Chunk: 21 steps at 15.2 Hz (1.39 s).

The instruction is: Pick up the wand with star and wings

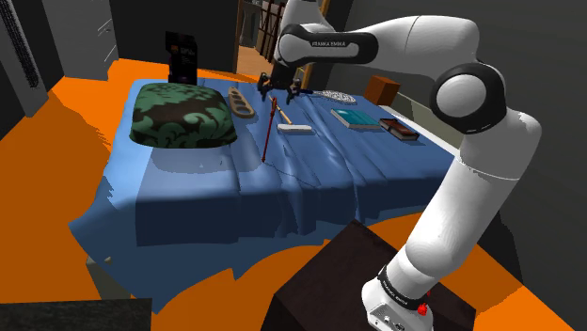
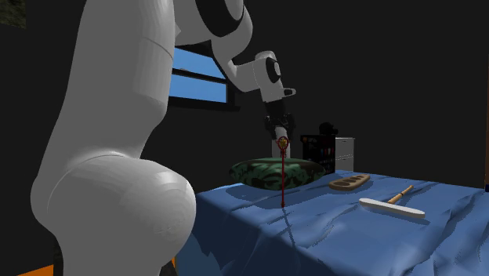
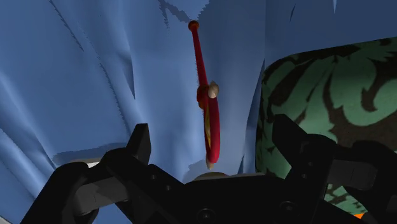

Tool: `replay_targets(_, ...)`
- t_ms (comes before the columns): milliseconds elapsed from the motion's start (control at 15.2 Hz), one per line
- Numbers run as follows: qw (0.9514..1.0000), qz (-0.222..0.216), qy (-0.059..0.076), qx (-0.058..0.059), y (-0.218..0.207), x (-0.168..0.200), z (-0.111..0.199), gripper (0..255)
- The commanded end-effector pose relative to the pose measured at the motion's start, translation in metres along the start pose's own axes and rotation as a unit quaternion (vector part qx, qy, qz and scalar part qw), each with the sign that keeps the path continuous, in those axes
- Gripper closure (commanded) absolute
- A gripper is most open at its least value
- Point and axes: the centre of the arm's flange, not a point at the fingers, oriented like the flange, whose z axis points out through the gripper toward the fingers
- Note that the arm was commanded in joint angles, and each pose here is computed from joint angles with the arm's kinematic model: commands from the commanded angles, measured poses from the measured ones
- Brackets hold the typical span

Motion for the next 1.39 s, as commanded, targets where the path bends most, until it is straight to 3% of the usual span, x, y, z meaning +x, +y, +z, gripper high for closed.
replay_targets(0,1.0000,0.001,0.000,0.000,-0.001,-0.002,0.010,0)
replay_targets(264,1.0000,0.001,0.000,0.000,-0.001,-0.006,0.023,0)
replay_targets(330,1.0000,0.001,0.000,0.000,-0.001,-0.007,0.022,255)
replay_targets(924,1.0000,0.001,0.000,0.000,-0.001,-0.006,0.023,255)
replay_targets(1320,1.0000,0.001,0.000,0.000,0.000,0.003,-0.007,255)
